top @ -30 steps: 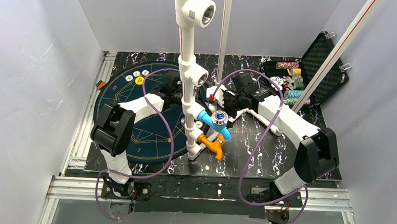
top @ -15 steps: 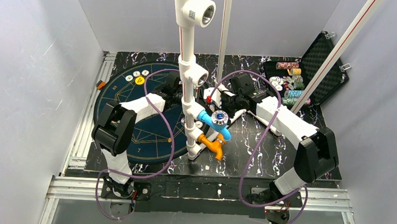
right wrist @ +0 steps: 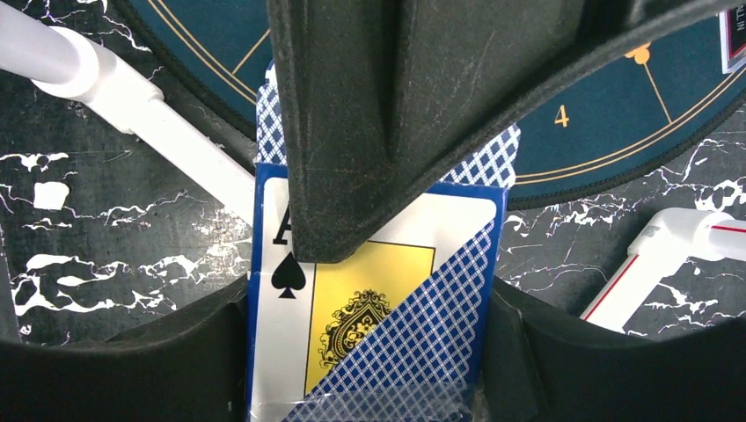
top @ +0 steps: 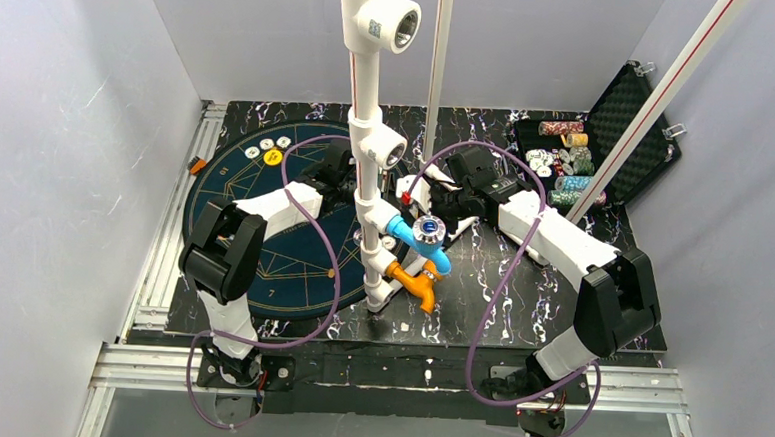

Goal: Distribute texas hold em gaming equipment

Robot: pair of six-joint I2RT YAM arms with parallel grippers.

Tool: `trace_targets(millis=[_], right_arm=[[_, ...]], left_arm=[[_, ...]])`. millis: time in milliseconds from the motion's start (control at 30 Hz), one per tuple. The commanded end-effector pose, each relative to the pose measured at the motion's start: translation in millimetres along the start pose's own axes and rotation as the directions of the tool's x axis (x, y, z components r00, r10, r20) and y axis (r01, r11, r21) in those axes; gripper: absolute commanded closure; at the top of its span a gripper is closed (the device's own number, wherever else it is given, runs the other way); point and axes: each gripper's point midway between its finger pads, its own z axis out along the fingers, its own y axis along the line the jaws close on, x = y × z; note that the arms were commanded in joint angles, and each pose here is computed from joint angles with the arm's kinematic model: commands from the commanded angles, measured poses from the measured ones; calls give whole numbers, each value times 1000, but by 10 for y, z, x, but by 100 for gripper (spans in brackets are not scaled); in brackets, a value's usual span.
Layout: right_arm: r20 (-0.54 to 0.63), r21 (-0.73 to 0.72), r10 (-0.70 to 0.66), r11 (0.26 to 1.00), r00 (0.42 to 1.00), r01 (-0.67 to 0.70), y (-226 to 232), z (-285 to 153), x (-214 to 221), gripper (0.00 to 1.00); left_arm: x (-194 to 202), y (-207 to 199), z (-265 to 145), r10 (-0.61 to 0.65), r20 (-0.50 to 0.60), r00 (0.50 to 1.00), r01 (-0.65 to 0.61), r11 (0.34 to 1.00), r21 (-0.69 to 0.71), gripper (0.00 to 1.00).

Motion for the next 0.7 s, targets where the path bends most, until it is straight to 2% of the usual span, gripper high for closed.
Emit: trace_targets(millis=[0,67,133,200,267,400,467,600,667], right_arm=[[33,27,-38,999,999,37,-47,-42,-117,65],[41,23,-39,999,998,38,-32,-55,-136,71],[57,11,-32,999,998,32,1,-75,-175,80],[77,1,-19,1000,997,19,25,-101,-234,84],[96,-9,-14,1000,995,15,49,-121,-283,87],[117,-14,-9,1000,993,10,56,-140,-342,92],[125,-12,-8,1000,992,9,53,-154,-367,94],[143,-17,6,1000,990,-3,71,-187,-424,99],[144,-17,11,1000,989,-8,75,-199,-432,99]], left_arm=[[45,-206,-57,58,-37,998,-56,997,62,82],[5,-184,-115,63,-11,998,-62,997,52,67],[-55,-145,-189,63,23,998,-64,997,36,57],[-108,-101,-259,53,52,997,-54,998,23,50],[-140,-68,-297,50,69,996,-51,999,13,48],[-145,-13,-290,48,76,996,-48,999,-1,51],[-128,14,-290,40,71,997,-40,999,-3,56],[-128,96,-339,-5,76,997,6,1000,-11,73],[-146,126,-388,-20,84,996,21,1000,-10,75]])
